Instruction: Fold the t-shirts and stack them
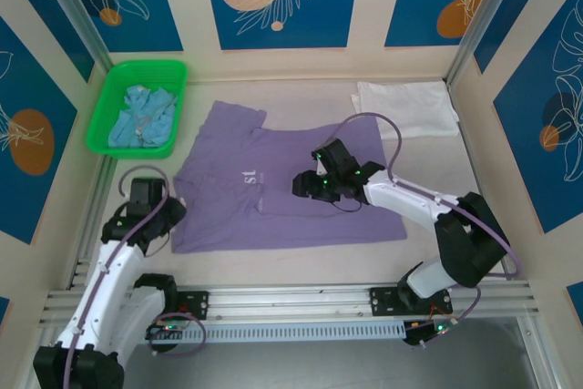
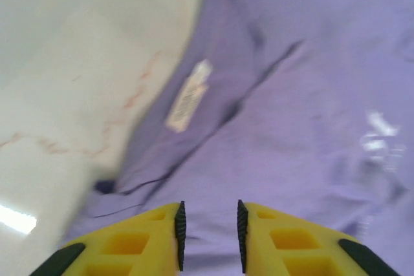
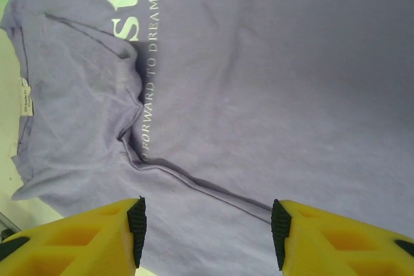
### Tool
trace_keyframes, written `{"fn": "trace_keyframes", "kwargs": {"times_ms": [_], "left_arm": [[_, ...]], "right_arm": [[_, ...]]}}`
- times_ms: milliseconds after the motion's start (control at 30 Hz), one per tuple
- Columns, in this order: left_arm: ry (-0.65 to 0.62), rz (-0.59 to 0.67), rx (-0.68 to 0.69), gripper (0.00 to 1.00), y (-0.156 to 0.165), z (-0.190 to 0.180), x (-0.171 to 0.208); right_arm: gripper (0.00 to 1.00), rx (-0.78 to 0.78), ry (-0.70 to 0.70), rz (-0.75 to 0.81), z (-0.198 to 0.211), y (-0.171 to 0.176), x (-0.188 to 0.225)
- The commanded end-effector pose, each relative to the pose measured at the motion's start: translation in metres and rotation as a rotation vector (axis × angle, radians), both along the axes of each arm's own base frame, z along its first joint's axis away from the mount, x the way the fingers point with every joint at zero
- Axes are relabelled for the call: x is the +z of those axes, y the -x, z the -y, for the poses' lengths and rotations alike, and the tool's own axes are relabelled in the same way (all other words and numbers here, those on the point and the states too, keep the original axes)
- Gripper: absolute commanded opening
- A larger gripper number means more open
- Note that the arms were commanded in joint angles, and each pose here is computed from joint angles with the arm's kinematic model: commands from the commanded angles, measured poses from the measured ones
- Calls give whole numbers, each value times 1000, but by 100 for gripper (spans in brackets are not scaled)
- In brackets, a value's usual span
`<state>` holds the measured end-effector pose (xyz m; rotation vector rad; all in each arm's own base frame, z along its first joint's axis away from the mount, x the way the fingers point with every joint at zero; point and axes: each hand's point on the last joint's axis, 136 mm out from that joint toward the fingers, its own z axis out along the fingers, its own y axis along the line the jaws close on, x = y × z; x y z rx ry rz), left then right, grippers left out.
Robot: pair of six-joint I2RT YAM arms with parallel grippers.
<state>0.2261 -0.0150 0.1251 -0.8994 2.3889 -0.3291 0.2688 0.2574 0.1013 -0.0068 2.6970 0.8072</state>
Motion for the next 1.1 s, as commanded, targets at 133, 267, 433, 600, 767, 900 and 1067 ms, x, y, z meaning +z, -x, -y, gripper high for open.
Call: {"fn": "trace_keyframes", "kwargs": {"times_ms": [133,267,433,600,767,900,1067], "left_arm": [[31,-49,-393,30,-19,73,26],[6,-168,-570,26,-3,121,-13],[-92,-289,-538,22,14,120,-71],[-187,-350,-465,23,32,93,-104],[-277,-430,-404,23,56,63,-120],[-276,-450,-393,23,71,56,-125],[-300,-431,-381,23,79,47,-113]], "right_arm": [[52,-4,6,-107,4,46,-26],[49,-76,87,-135,17,62,-47],[44,-145,193,-209,33,77,-74],[43,-151,310,-186,47,90,-89],[43,-152,366,-231,55,109,-103],[42,-142,406,-283,54,132,-115],[42,-136,465,-319,53,166,-125]]}}
